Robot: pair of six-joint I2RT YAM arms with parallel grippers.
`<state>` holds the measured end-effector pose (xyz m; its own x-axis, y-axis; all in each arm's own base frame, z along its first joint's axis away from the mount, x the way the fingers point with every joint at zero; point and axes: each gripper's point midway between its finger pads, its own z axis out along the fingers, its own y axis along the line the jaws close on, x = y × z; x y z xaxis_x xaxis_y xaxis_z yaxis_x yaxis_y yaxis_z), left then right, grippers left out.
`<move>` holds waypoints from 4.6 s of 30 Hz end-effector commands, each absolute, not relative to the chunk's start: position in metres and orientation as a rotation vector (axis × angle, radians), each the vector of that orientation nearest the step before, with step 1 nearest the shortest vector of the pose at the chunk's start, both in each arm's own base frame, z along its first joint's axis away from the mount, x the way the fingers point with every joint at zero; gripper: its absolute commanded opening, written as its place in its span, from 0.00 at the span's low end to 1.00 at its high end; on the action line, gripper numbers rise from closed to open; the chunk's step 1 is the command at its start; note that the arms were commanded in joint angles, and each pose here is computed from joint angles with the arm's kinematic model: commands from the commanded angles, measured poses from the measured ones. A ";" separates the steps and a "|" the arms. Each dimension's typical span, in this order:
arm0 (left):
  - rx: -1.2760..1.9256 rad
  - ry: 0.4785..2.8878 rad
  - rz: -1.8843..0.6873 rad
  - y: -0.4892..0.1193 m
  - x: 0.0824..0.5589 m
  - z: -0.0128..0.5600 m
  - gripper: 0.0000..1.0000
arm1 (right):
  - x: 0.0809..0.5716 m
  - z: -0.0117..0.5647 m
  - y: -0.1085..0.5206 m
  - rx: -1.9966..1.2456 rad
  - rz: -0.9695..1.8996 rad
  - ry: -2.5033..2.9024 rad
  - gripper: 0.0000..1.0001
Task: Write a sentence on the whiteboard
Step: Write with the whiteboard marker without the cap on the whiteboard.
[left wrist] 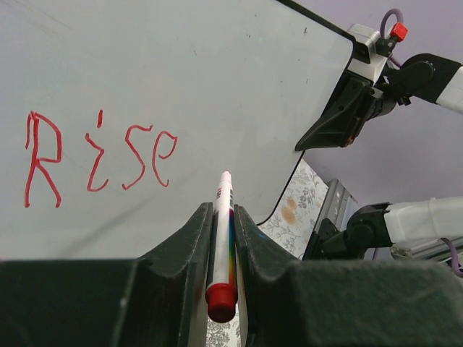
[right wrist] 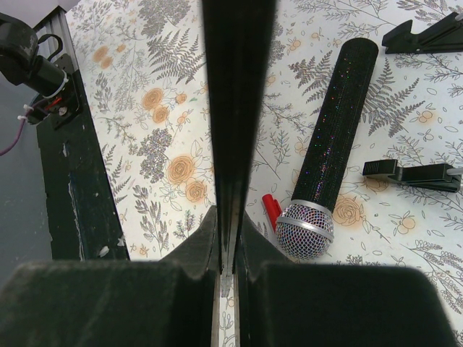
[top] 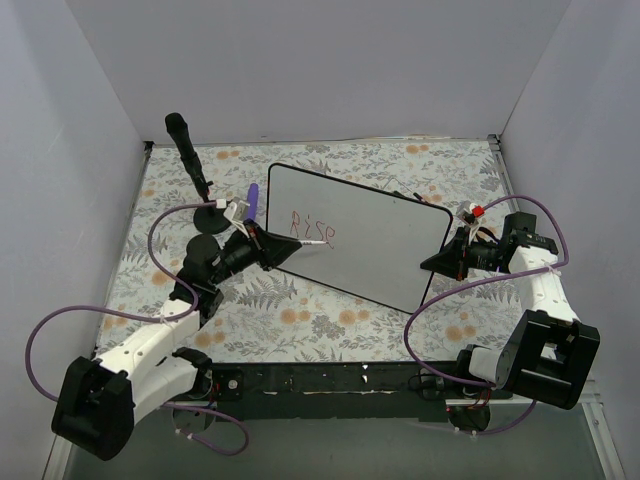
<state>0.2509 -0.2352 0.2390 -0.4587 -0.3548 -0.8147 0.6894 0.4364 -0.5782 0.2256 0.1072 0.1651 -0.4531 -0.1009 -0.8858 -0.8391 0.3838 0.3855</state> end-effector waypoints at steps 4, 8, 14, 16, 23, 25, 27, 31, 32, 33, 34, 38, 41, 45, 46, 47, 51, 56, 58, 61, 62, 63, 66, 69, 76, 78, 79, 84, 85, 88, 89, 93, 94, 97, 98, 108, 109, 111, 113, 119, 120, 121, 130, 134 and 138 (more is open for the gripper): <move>0.257 1.631 -1.240 -0.227 0.244 0.235 0.00 | 0.232 0.166 0.105 -0.887 1.061 1.800 0.01; 0.256 1.641 -1.243 -0.228 0.244 0.230 0.00 | 0.232 0.166 0.105 -0.887 1.061 1.800 0.01; 0.262 1.664 -1.239 -0.237 0.246 0.216 0.00 | 0.232 0.166 0.105 -0.888 1.059 1.801 0.01; 0.263 1.658 -1.238 -0.240 0.248 0.215 0.00 | 0.232 0.166 0.104 -0.886 1.059 1.802 0.01; 0.256 1.673 -1.224 -0.248 0.262 0.210 0.00 | 0.232 0.166 0.105 -0.890 1.059 1.800 0.01; 0.256 1.677 -1.226 -0.251 0.266 0.209 0.00 | 0.232 0.167 0.105 -0.889 1.061 1.799 0.01; 0.252 1.689 -1.227 -0.254 0.269 0.206 0.00 | 0.232 0.167 0.105 -0.889 1.061 1.799 0.01; 0.265 1.689 -1.246 -0.260 0.270 0.205 0.00 | 0.232 0.166 0.105 -0.888 1.063 1.801 0.01; 0.269 1.686 -1.251 -0.262 0.270 0.206 0.00 | 0.232 0.166 0.106 -0.891 1.062 1.798 0.01; 0.273 1.687 -1.256 -0.264 0.269 0.206 0.00 | 0.232 0.166 0.106 -0.889 1.063 1.802 0.01; 0.273 1.688 -1.259 -0.265 0.270 0.205 0.00 | 0.232 0.166 0.105 -0.888 1.064 1.803 0.01; 0.275 1.688 -1.267 -0.269 0.272 0.205 0.00 | 0.232 0.165 0.106 -0.889 1.064 1.803 0.01; 0.271 1.690 -1.262 -0.272 0.274 0.203 0.00 | 0.232 0.165 0.105 -0.892 1.060 1.803 0.01; 0.263 1.697 -1.253 -0.274 0.278 0.201 0.00 | 0.232 0.165 0.106 -0.891 1.064 1.804 0.01; 0.260 1.696 -1.247 -0.274 0.280 0.201 0.00 | 0.232 0.165 0.106 -0.891 1.063 1.803 0.01; 0.260 1.696 -1.244 -0.275 0.281 0.202 0.00 | 0.232 0.166 0.106 -0.891 1.063 1.803 0.01; 0.258 1.711 -1.222 -0.274 0.285 0.198 0.00 | 0.232 0.165 0.106 -0.891 1.063 1.803 0.01; 0.257 1.758 -1.171 -0.270 0.287 0.189 0.00 | 0.232 0.165 0.106 -0.891 1.064 1.804 0.01; 0.267 1.780 -1.147 -0.269 0.288 0.185 0.00 | 0.232 0.166 0.105 -0.891 1.059 1.801 0.01; 0.272 1.808 -1.128 -0.267 0.288 0.178 0.00 | 0.232 0.166 0.106 -0.891 1.063 1.803 0.01; 0.272 1.808 -1.123 -0.267 0.288 0.178 0.00 | 0.232 0.166 0.106 -0.892 1.061 1.802 0.01; 0.271 1.815 -1.115 -0.266 0.288 0.176 0.00 | 0.232 0.166 0.106 -0.891 1.063 1.803 0.01; 0.271 1.811 -1.113 -0.265 0.287 0.178 0.00 | 0.232 0.165 0.106 -0.892 1.060 1.803 0.01; 0.292 1.759 -1.150 -0.268 0.283 0.196 0.00 | 0.232 0.166 0.106 -0.891 1.062 1.803 0.01; 0.352 1.665 -1.216 -0.267 0.262 0.236 0.00 | 0.232 0.166 0.106 -0.894 1.059 1.800 0.01; 0.352 1.666 -1.213 -0.264 0.258 0.237 0.00 | 0.232 0.166 0.106 -0.893 1.062 1.799 0.01; 0.348 1.661 -1.211 -0.261 0.254 0.237 0.00 | 0.232 0.166 0.106 -0.894 1.064 1.800 0.01; 0.265 1.631 -1.231 -0.251 0.246 0.242 0.00 | 0.232 0.165 0.106 -0.891 1.064 1.801 0.01; 0.258 1.631 -1.236 -0.249 0.243 0.237 0.00 | 0.232 0.166 0.106 -0.896 1.062 1.800 0.01; 0.248 1.613 -1.237 -0.247 0.242 0.241 0.00 | 0.232 0.165 0.106 -0.893 1.064 1.805 0.01; 0.254 1.615 -1.242 -0.248 0.241 0.242 0.00 | 0.232 0.165 0.106 -0.896 1.062 1.800 0.01; 0.276 1.629 -1.264 -0.253 0.240 0.240 0.00 | 0.232 0.165 0.106 -0.892 1.064 1.805 0.01; 0.278 1.625 -1.263 -0.254 0.240 0.241 0.00 | 0.232 0.165 0.106 -0.895 1.062 1.802 0.01; 0.277 1.618 -1.261 -0.255 0.239 0.243 0.00 | 0.232 0.165 0.106 -0.895 1.062 1.802 0.01; 0.275 1.618 -1.260 -0.255 0.238 0.243 0.00 | 0.232 0.165 0.106 -0.897 1.060 1.803 0.01; 0.256 1.642 -1.250 -0.259 0.238 0.240 0.00 | 0.232 0.165 0.106 -0.896 1.064 1.803 0.01; 0.256 1.640 -1.248 -0.260 0.238 0.241 0.00 | 0.233 0.165 0.106 -0.898 1.061 1.802 0.01; 0.253 1.642 -1.243 -0.261 0.238 0.241 0.00 | 0.232 0.165 0.106 -0.895 1.062 1.805 0.01; 0.253 1.643 -1.243 -0.262 0.237 0.241 0.00 | 0.232 0.165 0.106 -0.898 1.061 1.802 0.01; 0.237 1.652 -1.229 -0.265 0.239 0.246 0.00 | 0.232 0.166 0.106 -0.900 1.058 1.800 0.01; 0.239 1.649 -1.227 -0.266 0.239 0.248 0.00 | 0.232 0.165 0.106 -0.897 1.062 1.801 0.01; 0.238 1.646 -1.222 -0.266 0.240 0.249 0.00 | 0.232 0.166 0.106 -0.899 1.060 1.799 0.01; 0.271 1.622 -1.210 -0.281 0.241 0.257 0.00 | 0.232 0.166 0.106 -0.898 1.059 1.801 0.01; 0.308 1.611 -1.202 -0.294 0.241 0.255 0.00 | 0.232 0.165 0.106 -0.898 1.056 1.802 0.01; 0.327 1.593 -1.180 -0.304 0.242 0.255 0.00 | 0.232 0.167 0.106 -0.900 1.057 1.797 0.01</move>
<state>0.2353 -0.2961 0.2295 -0.4784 -0.3158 -0.8194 0.6740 0.4662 -0.5731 0.2256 0.1086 0.1645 -0.4494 -0.1080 -0.8868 -0.8432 0.3792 0.3811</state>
